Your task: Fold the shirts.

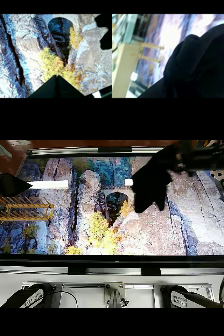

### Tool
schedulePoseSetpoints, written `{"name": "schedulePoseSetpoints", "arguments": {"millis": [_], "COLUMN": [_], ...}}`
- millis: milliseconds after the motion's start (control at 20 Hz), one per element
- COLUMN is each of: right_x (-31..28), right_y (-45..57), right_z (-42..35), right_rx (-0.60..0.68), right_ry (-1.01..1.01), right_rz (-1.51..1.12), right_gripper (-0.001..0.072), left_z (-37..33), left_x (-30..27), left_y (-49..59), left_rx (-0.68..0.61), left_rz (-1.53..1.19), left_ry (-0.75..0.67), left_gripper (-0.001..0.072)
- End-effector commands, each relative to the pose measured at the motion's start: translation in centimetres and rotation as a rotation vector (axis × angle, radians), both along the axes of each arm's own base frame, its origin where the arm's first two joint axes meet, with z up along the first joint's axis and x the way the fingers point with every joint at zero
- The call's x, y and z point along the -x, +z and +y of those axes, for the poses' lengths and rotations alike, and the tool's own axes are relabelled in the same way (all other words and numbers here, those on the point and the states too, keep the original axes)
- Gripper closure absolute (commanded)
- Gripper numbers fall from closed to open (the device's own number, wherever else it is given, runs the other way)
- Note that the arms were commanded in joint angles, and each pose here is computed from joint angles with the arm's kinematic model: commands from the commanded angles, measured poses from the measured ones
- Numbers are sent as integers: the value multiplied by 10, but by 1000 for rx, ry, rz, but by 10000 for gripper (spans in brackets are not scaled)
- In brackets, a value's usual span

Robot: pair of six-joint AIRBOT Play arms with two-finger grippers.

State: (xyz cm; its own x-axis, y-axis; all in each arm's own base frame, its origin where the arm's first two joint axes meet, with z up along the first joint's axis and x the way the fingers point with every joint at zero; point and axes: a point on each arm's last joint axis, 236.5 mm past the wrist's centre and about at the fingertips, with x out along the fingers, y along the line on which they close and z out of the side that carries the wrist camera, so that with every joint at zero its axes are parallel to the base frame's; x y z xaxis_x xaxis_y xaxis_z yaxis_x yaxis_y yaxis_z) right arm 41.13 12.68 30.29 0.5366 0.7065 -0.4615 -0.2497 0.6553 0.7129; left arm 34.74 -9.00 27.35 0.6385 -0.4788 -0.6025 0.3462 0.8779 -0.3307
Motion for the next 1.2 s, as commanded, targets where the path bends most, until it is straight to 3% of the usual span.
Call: {"name": "schedulePoseSetpoints", "arguments": {"millis": [0, 150, 400, 550, 850, 950, 1150], "right_x": [41, 59, 28, -17, -82, -101, -133], "right_y": [20, -14, -30, -26, -13, -27, -90], "right_z": [-59, -69, -25, 23, 95, 78, 1], "right_rx": [99, 172, 138, 55, -228, -210, -51], "right_ry": [-172, -133, -50, -33, 101, 89, 35], "right_rz": [101, 257, 255, 148, -49, -80, -65], "right_gripper": [651, 651, 651, 651, 651, 651, 651], "left_z": [0, 0, 0, 0, 0, 0, 0], "left_x": [0, 0, 0, 0, 0, 0, 1], "left_y": [-1, -1, -1, -1, -1, -1, -1], "left_rx": [-2, -15, -24, -23, -24, -24, -24], "left_rz": [0, -10, -16, -16, -16, -16, -9], "left_ry": [-3, -16, -23, -23, -23, -23, -26], "left_gripper": [669, 669, 669, 669, 669, 669, 669]}}
